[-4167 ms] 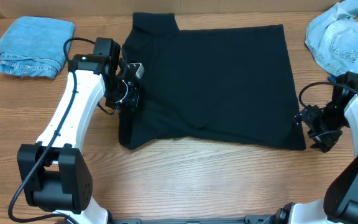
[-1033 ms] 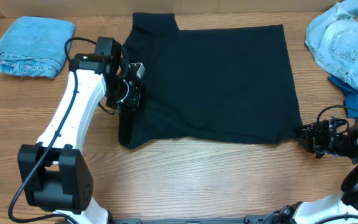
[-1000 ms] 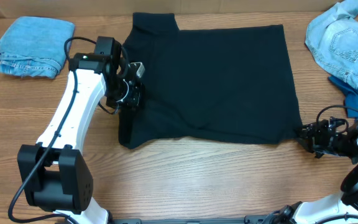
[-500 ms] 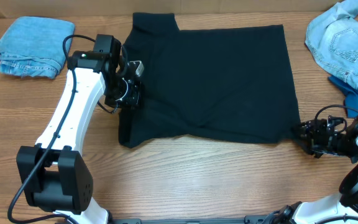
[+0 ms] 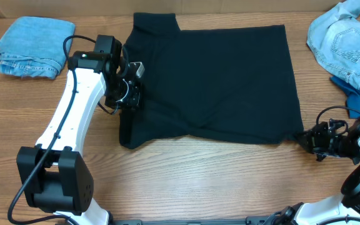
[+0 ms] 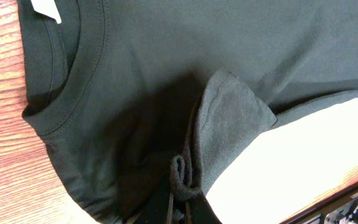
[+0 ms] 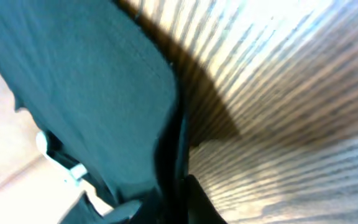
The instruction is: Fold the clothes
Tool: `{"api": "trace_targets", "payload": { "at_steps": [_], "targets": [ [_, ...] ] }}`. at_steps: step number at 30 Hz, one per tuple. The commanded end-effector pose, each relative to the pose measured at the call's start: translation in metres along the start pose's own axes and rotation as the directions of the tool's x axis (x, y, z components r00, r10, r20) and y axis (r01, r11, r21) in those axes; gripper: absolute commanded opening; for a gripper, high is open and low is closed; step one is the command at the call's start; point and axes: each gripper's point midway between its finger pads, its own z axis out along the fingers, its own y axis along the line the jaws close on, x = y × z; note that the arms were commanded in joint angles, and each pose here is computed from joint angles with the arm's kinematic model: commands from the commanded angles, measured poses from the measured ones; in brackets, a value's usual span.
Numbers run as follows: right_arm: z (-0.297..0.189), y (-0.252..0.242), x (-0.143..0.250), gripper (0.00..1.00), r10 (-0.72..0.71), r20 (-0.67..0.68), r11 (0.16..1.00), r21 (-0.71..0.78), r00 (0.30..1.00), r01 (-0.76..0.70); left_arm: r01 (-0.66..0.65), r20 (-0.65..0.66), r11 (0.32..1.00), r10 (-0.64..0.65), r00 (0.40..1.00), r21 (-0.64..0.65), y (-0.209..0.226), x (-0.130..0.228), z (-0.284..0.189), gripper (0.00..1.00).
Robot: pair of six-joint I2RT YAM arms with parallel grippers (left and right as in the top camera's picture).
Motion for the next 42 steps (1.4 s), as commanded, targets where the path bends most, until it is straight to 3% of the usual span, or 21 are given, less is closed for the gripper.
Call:
{"api": "trace_targets", "payload": {
  "at_steps": [1,10,19,42],
  "targets": [
    [-0.007,0.007,-0.001,0.04,-0.037,0.029,0.999,-0.008,0.999,0.037,-0.029,0.053,1.000,0.029,0.998,-0.007,-0.007,-0.007,-0.016,0.04],
    [-0.036,0.051,-0.001,0.04,-0.192,0.136,0.976,-0.079,0.972,0.204,-0.030,0.105,0.998,0.036,0.994,-0.058,-0.004,-0.021,-0.032,0.04],
    [-0.028,0.080,-0.006,0.04,-0.324,0.172,0.937,-0.076,0.930,0.341,-0.034,0.182,0.989,0.060,0.982,-0.141,0.004,-0.041,-0.048,0.05],
    [-0.028,0.122,-0.056,0.04,-0.395,0.412,0.903,0.010,0.821,0.430,-0.095,0.321,0.969,0.167,0.932,-0.230,0.012,-0.080,-0.060,0.12]
  ]
}}
